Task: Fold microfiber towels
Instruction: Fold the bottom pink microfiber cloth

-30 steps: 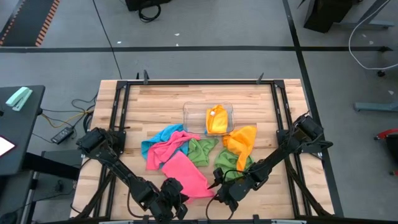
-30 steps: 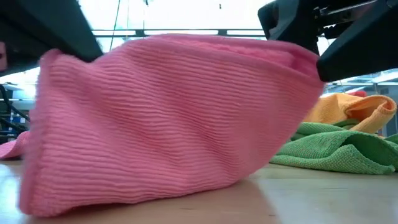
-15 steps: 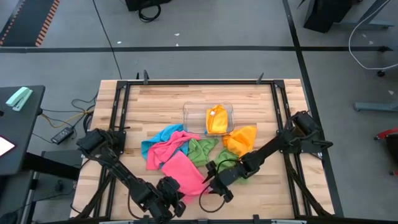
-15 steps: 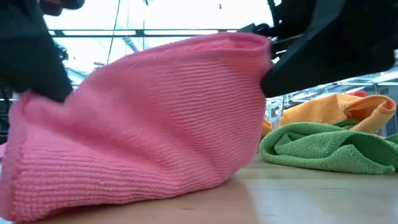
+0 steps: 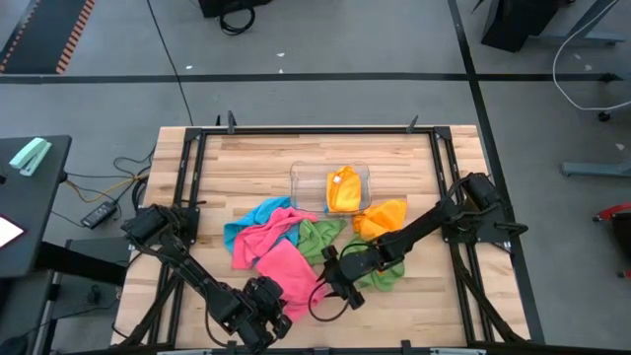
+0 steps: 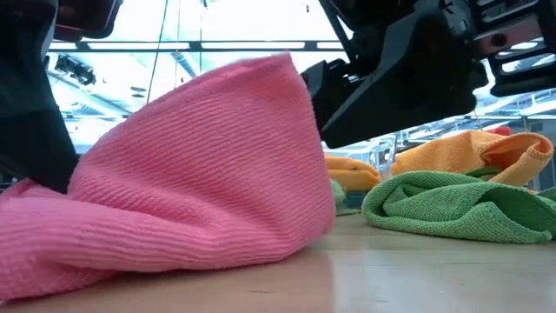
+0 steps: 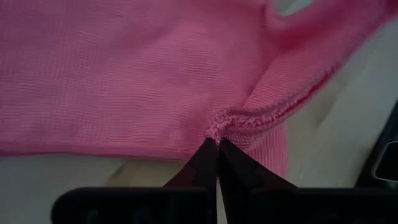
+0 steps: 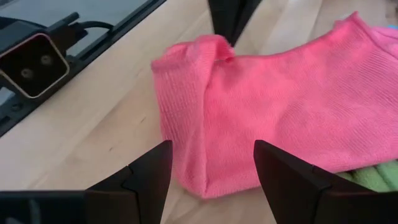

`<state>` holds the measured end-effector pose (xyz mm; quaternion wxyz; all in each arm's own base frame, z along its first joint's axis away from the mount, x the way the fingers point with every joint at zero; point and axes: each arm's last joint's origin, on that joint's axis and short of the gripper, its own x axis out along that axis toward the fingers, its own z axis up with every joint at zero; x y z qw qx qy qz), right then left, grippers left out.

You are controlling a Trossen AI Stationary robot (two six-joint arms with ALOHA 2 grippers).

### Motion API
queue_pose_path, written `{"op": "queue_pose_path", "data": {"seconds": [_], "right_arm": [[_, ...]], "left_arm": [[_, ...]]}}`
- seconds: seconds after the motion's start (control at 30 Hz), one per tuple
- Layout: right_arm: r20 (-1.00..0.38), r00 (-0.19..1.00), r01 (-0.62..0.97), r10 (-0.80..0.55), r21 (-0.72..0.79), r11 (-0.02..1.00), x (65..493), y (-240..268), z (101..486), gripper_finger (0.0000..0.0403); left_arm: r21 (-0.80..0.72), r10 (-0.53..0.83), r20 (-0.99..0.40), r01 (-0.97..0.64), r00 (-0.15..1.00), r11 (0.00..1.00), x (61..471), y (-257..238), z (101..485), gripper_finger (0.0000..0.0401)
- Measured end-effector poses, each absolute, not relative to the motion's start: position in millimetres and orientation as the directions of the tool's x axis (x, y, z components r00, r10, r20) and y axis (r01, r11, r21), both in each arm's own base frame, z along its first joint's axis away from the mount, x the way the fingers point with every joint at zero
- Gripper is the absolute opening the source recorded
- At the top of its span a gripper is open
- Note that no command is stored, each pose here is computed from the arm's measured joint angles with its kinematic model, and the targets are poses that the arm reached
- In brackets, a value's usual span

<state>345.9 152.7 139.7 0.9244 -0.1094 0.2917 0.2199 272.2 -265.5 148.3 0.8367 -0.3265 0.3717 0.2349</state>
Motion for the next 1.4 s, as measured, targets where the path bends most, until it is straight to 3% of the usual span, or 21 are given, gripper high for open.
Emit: {"op": "queue_pose_path", "data": {"seconds": [0.3,0.6,0.77,1.07,1.2,1.4], "right_arm": [[-0.588,0.732,-0.472,0.343,-0.076,0.878,346,153,140,0.0235],[-0.573,0.719,-0.497,0.394,-0.027,0.867,344,162,143,0.0235],[-0.522,0.748,-0.497,0.409,-0.033,0.867,344,174,143,0.0235],[-0.466,0.798,-0.454,0.381,-0.049,0.89,354,172,133,0.0234],[-0.459,0.801,-0.45,0.383,-0.042,0.892,357,168,132,0.0209],[-0.457,0.792,-0.478,0.405,-0.05,0.877,357,169,132,0.012]], "left_arm": [[-0.369,0.174,-0.787,-0.677,0.592,0.637,270,-263,147,0.0024],[-0.402,0.166,-0.781,-0.688,0.602,0.604,272,-263,148,0.0012],[-0.404,0.17,-0.78,-0.693,0.602,0.598,275,-260,148,0.0027],[-0.409,0.16,-0.78,-0.687,0.605,0.601,276,-261,148,0.0012],[-0.409,0.156,-0.783,-0.687,0.603,0.601,276,-261,148,0.0028],[-0.399,0.159,-0.786,-0.686,0.598,0.608,275,-261,148,0.0015]]}}
